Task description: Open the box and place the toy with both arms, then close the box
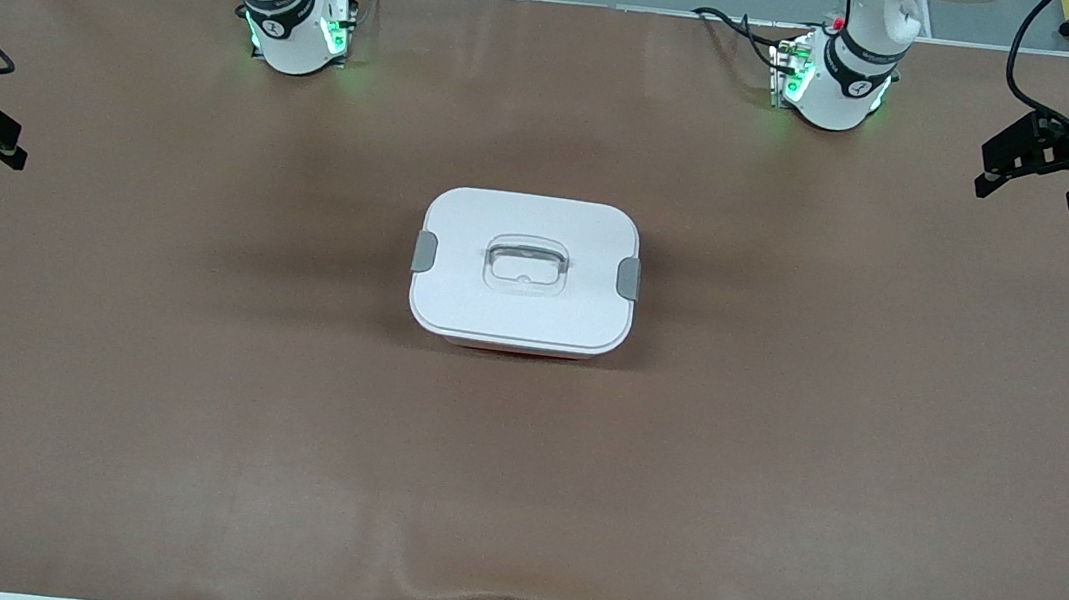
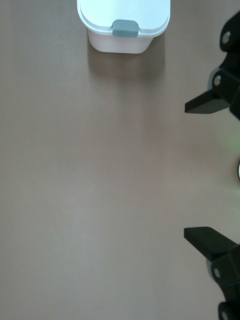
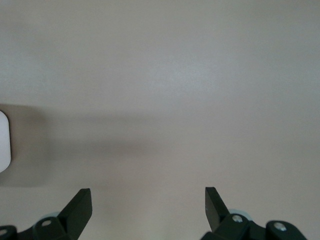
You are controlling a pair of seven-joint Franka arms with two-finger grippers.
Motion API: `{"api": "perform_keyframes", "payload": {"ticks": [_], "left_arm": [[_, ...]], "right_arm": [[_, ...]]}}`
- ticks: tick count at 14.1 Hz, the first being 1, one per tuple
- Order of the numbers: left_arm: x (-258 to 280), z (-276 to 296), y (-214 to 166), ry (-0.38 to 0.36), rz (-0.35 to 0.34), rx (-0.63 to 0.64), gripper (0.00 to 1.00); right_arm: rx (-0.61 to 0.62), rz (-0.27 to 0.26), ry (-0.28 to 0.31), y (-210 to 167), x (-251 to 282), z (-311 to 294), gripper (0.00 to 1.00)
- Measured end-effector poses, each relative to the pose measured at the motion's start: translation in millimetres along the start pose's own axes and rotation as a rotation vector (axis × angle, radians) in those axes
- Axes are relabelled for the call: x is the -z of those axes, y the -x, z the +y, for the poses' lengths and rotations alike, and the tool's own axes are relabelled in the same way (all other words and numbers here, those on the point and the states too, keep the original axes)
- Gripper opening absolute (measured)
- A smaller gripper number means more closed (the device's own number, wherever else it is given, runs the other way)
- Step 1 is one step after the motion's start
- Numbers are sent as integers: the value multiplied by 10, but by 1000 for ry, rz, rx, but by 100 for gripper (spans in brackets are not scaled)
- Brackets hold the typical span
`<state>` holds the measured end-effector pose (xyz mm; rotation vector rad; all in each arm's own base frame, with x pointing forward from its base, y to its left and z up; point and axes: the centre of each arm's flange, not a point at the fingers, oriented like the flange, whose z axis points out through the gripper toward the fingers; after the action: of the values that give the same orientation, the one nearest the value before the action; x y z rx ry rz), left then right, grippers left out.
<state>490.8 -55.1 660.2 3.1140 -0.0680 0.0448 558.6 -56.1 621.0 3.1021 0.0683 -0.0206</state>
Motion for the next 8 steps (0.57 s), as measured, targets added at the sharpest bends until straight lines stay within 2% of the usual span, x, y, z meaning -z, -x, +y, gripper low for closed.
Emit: {"api": "perform_keyframes", "payload": {"ticks": [5, 8], "left_arm": [[45, -124, -80, 0, 11, 25, 100], [31, -137, -109, 0, 9, 28, 100]], "right_arm": [[0, -25, -8, 7, -47, -8, 100], [-2, -21, -62, 4, -49, -53, 100]]}}
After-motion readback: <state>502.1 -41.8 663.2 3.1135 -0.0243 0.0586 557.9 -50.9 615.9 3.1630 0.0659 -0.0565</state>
